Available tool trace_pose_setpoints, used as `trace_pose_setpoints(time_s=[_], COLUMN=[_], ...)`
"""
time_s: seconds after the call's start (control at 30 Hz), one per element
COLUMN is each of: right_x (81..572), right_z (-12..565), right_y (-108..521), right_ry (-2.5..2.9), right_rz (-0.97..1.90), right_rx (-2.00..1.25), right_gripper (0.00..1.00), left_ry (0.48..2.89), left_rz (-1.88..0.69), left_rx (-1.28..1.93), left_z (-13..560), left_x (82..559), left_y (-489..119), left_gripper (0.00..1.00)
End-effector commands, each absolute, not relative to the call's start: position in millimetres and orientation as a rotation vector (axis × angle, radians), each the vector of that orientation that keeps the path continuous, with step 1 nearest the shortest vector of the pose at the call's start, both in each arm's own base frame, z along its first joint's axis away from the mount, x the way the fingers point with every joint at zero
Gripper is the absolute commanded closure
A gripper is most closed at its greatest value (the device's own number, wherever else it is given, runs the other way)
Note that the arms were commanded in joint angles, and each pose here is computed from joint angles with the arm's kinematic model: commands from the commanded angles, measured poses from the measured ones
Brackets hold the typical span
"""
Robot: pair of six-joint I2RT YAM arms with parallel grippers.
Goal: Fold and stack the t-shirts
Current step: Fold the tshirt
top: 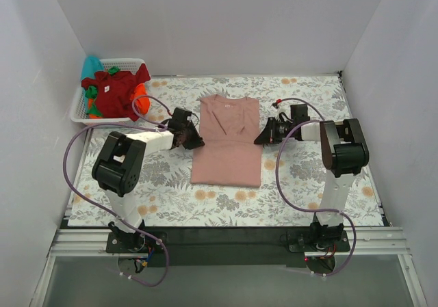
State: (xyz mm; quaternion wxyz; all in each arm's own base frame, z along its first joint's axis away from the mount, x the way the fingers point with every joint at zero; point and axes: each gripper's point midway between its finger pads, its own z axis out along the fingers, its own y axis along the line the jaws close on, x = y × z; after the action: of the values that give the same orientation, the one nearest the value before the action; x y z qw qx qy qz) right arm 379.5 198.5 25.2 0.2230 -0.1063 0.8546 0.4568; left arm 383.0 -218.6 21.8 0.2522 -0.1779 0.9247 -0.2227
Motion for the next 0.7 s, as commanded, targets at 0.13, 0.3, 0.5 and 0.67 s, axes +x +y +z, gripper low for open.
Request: trace_pose_setpoints(time_s=[0.13,0.3,0.5,0.67], right_x=[407.3,372.4,283.0,230.1], right_z=[65.8,102.8,110.3,89.8], right_y=[183.3,201.7,247.6,273.1], right_ry=[2.238,2.195,2.222,2.26], right_rz=[1.217,1.248,1.377,1.427], right_rx=[-0.272,-0.317,-0.465,-0.559], right_gripper=[0.86,0.84,0.84,0.84], left_ry=[2.562,2.452,2.424,2.552], left_rz=[-0.591,-0.702,-0.887,-0.945], left_rx=[-0.512,-0.498,-0.504,-0.498], left_z=[17.1,75.8,99.7,65.3], left_x=[361.2,347.8,284.5,235.0], left_y=[-206.2,-206.8,-204.7,-207.0], left_gripper=[0.84,0.67,0.63,0.7])
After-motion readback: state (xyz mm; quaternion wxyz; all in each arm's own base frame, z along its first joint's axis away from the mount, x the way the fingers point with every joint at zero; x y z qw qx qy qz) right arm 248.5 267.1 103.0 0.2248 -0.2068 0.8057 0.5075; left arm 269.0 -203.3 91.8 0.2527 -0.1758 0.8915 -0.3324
